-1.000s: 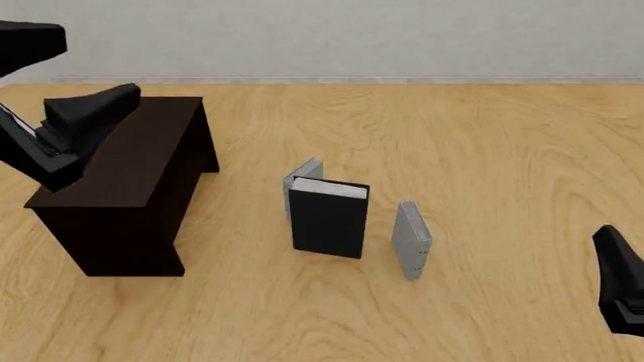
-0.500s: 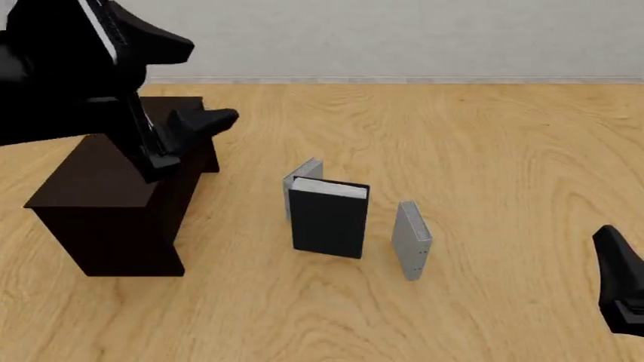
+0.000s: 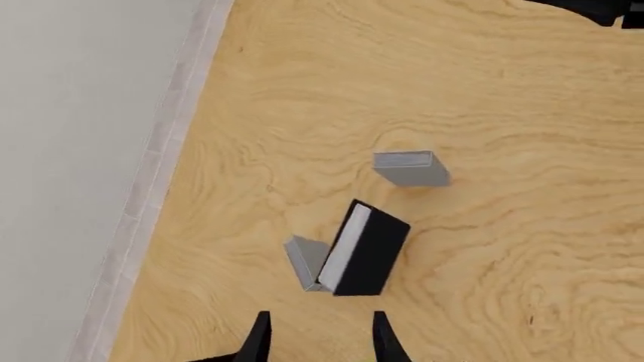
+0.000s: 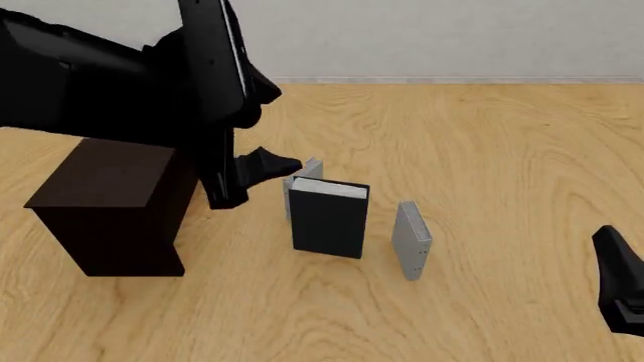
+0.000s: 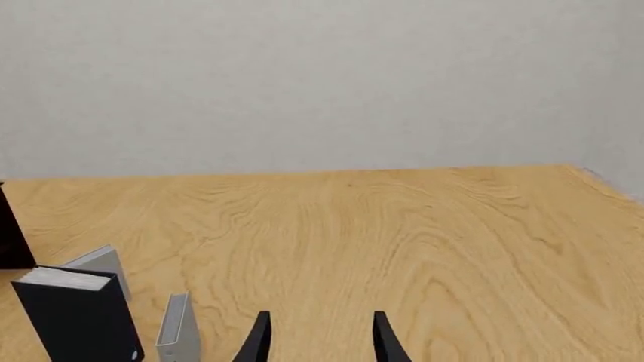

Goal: Pick up the book in the middle and place it on the cabinet shelf.

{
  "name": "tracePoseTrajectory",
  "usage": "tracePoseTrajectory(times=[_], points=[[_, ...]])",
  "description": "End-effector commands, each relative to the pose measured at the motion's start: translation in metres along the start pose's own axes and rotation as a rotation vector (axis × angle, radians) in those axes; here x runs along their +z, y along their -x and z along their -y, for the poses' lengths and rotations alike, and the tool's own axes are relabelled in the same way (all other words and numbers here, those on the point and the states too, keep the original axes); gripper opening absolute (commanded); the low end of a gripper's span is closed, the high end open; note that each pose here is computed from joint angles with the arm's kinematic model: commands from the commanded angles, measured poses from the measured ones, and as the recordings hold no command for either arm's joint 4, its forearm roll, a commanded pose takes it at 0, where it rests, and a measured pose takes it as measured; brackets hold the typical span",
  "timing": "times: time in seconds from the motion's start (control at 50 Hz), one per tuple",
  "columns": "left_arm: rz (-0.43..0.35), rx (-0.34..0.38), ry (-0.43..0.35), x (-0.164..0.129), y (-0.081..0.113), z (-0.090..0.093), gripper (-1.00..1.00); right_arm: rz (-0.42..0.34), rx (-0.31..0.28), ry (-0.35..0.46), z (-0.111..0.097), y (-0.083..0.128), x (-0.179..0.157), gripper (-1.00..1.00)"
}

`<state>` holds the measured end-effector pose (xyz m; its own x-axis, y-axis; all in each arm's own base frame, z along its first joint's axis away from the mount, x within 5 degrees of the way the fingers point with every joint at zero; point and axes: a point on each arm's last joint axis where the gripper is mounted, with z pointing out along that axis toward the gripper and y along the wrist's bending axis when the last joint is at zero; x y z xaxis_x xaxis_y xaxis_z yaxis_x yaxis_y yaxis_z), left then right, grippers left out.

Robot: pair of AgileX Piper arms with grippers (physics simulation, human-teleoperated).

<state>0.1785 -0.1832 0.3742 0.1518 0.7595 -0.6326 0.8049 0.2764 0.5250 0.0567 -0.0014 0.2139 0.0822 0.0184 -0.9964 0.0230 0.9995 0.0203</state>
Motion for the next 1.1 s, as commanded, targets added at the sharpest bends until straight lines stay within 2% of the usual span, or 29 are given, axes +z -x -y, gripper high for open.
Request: tracePoseTrajectory(times=[0.02,0.12,0.3,0.52,0.76,1.02,1.1], points=[[-0.069,0.049,-0.112,0.030,0.006,0.014,1.00,-0.002,0.003,-0.001,0.000,0.000,0.000,1.00],[-0.065,0.049,-0.095,0.037,0.011,0.005,1.00,-0.004,0.005,-0.001,0.000,0.000,0.000,1.00],[-0.086,0.093,-0.109,0.055,0.006,0.007,1.00,-0.005,0.007,-0.001,0.000,0.000,0.000,1.00],[-0.132,0.096,-0.133,0.083,-0.005,0.009,1.00,-0.008,0.012,-0.001,0.000,-0.001,0.001,1.00],[-0.158,0.093,-0.155,0.089,-0.011,0.014,1.00,-0.009,0.013,-0.001,0.000,-0.001,0.001,1.00],[-0.169,0.094,-0.140,0.101,-0.013,0.004,1.00,-0.011,0.014,-0.001,0.000,-0.001,0.001,1.00],[-0.194,0.105,-0.153,0.110,-0.022,0.005,1.00,-0.011,0.015,-0.001,0.000,-0.001,0.001,1.00]])
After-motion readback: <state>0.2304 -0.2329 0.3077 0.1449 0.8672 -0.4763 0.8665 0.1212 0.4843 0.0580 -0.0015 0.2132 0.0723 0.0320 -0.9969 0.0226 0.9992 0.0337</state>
